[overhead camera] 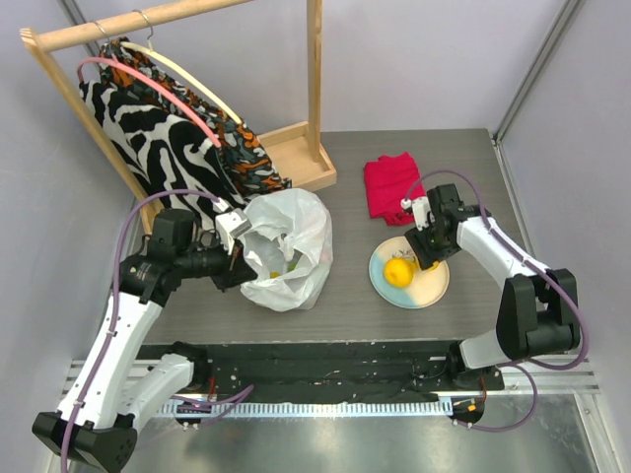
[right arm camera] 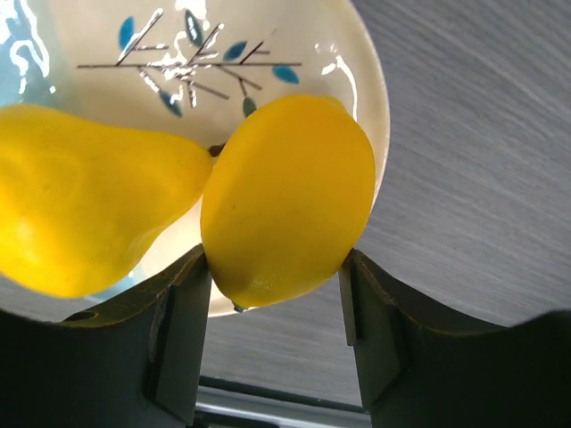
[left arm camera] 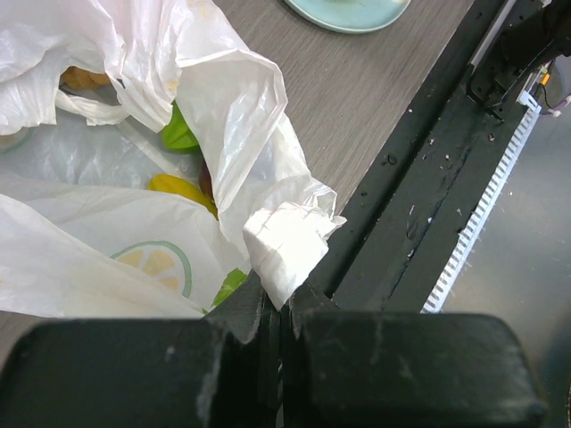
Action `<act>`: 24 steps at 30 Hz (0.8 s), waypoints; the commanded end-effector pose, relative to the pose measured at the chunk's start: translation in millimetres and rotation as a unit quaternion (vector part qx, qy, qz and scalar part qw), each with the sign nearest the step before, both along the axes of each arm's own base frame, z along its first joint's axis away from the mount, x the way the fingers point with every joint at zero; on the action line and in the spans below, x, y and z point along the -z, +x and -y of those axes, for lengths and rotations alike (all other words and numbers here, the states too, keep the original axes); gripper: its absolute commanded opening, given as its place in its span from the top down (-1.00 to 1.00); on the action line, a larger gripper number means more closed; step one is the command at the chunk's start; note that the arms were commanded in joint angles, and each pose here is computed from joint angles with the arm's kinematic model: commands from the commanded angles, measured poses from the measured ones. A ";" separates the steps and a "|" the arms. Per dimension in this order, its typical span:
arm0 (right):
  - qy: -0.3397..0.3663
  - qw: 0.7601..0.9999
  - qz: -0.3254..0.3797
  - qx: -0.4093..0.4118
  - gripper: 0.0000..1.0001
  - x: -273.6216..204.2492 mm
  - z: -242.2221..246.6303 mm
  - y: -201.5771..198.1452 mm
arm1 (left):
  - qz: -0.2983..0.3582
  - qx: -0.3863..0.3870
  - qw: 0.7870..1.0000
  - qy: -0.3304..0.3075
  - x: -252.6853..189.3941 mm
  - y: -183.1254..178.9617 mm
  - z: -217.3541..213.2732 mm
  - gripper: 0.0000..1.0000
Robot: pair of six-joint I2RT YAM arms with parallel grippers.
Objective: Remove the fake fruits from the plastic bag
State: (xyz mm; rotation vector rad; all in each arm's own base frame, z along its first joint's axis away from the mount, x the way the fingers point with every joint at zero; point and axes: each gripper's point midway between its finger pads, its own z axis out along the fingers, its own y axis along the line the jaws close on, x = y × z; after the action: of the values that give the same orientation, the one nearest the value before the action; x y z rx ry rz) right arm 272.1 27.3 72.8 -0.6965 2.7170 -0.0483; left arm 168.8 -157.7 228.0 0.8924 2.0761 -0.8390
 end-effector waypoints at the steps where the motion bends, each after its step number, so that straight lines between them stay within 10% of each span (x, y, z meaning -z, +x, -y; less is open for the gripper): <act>1: -0.013 0.999 0.045 -0.006 0.03 1.0 3.2 29.1 | 0.021 0.001 1.000 -0.005 -8.4 1.9 0.0 1.00; 3: 0.018 0.999 0.038 -0.016 -0.96 -8.1 -8.5 28.2 | 0.018 0.005 1.000 -0.004 -6.3 0.8 -0.1 1.00; 4: 0.041 0.998 0.039 -0.020 -0.99 -17.8 -17.0 29.2 | 0.020 0.012 1.000 -0.003 -5.8 -0.6 0.3 1.00; 12: 0.284 0.927 0.178 -0.167 -0.99 -193.3 -167.7 46.9 | -0.015 0.058 0.998 -0.020 -6.3 -29.9 4.8 1.00; 24: 0.325 0.906 0.083 -0.259 -0.36 -152.0 -365.0 38.5 | 0.018 0.049 0.999 0.001 -26.4 -29.2 -3.3 1.00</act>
State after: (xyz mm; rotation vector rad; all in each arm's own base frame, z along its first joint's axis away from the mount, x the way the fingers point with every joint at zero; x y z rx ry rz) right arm 312.6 351.6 238.6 -1.0903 2.0395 0.7476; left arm 142.1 -160.9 233.3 0.9714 2.0920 -0.9467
